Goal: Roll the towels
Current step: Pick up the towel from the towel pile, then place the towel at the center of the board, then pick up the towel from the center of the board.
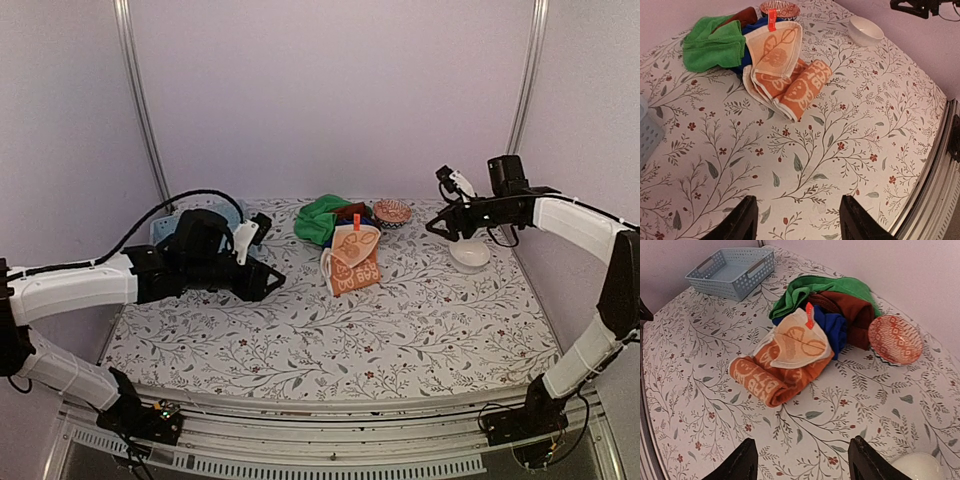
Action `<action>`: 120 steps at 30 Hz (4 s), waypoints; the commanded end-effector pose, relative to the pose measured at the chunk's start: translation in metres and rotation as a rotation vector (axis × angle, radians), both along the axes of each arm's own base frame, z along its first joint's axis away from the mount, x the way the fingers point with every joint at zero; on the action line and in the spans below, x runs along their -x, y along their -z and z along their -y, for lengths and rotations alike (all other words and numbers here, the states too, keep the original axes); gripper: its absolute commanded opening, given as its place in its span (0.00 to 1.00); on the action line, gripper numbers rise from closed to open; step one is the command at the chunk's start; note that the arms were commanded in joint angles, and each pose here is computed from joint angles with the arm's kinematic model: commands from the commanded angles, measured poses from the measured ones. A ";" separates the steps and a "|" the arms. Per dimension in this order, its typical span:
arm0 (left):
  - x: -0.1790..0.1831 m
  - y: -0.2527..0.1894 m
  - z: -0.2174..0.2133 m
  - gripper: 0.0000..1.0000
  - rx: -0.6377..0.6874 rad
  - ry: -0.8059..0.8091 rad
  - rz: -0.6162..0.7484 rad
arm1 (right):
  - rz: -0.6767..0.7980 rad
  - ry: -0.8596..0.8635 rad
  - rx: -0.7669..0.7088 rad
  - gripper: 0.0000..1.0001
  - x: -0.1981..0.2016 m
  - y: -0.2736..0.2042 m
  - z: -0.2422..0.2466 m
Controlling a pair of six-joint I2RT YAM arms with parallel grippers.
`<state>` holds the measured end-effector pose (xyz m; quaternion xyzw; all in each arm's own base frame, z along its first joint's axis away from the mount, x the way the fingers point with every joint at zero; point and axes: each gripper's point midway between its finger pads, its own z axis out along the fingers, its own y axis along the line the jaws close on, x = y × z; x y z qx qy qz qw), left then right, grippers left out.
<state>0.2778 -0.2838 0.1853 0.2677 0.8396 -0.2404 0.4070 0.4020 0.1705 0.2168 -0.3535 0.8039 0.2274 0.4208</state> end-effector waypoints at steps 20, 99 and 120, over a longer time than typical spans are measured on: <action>0.023 0.040 0.024 0.58 0.118 -0.080 -0.127 | -0.215 0.074 0.237 0.45 -0.109 0.113 -0.104; -0.015 0.074 0.002 0.58 -0.122 -0.139 -0.077 | -0.047 -0.550 0.479 0.43 0.152 0.141 -0.036; -0.008 0.090 -0.009 0.59 -0.146 -0.158 -0.095 | -0.217 -0.634 0.539 0.47 0.150 0.192 -0.048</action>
